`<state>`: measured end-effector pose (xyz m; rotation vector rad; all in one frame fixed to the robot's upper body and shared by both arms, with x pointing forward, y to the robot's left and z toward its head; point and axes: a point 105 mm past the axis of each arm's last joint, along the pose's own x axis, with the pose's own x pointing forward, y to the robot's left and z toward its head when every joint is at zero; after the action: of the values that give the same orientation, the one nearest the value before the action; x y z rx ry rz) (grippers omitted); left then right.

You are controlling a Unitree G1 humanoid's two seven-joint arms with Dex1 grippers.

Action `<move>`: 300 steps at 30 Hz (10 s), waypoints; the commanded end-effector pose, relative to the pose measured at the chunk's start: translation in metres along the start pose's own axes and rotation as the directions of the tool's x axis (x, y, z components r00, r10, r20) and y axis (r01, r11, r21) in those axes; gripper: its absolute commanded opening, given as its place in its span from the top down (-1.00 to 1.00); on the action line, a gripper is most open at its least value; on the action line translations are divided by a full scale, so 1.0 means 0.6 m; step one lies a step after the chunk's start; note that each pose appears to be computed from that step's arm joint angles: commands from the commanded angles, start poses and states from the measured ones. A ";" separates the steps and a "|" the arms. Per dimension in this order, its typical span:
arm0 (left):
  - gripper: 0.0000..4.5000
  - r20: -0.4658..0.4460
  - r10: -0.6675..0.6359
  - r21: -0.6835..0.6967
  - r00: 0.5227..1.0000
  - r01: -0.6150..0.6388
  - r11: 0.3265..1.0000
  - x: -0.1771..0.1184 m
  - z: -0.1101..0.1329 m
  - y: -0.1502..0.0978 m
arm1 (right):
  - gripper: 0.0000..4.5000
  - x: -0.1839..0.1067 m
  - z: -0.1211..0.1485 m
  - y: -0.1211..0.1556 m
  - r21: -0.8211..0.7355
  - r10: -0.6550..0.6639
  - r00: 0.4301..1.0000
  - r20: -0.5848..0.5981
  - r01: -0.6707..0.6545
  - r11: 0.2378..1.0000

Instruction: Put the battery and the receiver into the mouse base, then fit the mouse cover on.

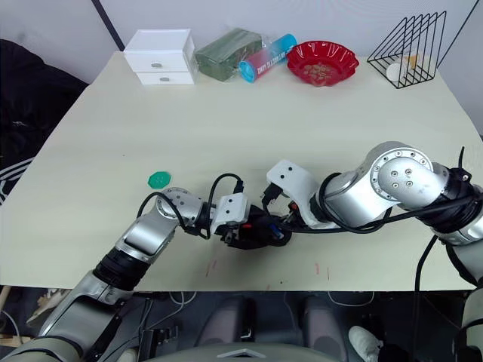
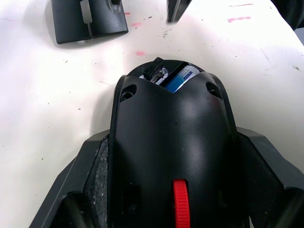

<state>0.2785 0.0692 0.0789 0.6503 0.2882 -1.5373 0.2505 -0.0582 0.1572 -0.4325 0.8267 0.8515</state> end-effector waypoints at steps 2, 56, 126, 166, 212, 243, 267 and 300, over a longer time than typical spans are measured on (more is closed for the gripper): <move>-0.31 -0.070 -0.018 -0.052 0.997 0.014 0.999 0.007 -0.032 -0.011 | 0.23 -0.034 0.009 -0.003 0.013 0.005 0.990 0.139 -0.007 1.000; -0.31 -0.095 -0.009 -0.062 0.995 0.003 0.998 -0.011 -0.032 -0.006 | 0.96 0.072 -0.070 0.009 -0.114 0.061 0.740 0.670 0.021 0.993; -0.31 -0.100 0.025 -0.045 0.995 -0.029 0.999 -0.020 -0.025 0.013 | 0.96 -0.160 -0.232 -0.114 -0.230 0.136 0.675 0.725 0.050 0.972; -0.89 0.040 0.030 -0.108 0.999 -0.026 0.994 -0.068 0.022 0.015 | -1.00 -0.209 -0.257 -0.156 -0.343 0.288 0.677 0.678 -0.055 0.938; -0.89 0.253 0.074 -0.125 0.965 -0.043 0.991 -0.255 0.060 -0.074 | -1.00 -0.056 -0.171 -0.270 -0.429 0.270 0.871 0.411 -0.077 0.900; -0.89 0.350 0.181 -0.129 0.919 -0.144 0.981 -0.290 0.079 -0.075 | -1.00 -0.005 -0.138 -0.266 -0.507 0.367 0.884 0.290 -0.183 0.842; -0.89 0.377 0.216 -0.148 0.901 -0.171 0.974 -0.311 0.049 -0.091 | -1.00 0.001 -0.136 -0.264 -0.509 0.381 0.885 0.267 -0.206 0.836; -1.00 0.355 0.148 -0.111 0.923 -0.116 0.987 -0.301 0.034 -0.085 | -0.03 -0.059 -0.098 -0.199 -0.538 0.319 0.870 0.376 -0.075 0.840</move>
<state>0.2205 0.2115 0.1824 0.2664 0.0382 -1.4308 0.3076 -0.1889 0.1272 -0.5539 0.2673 1.3580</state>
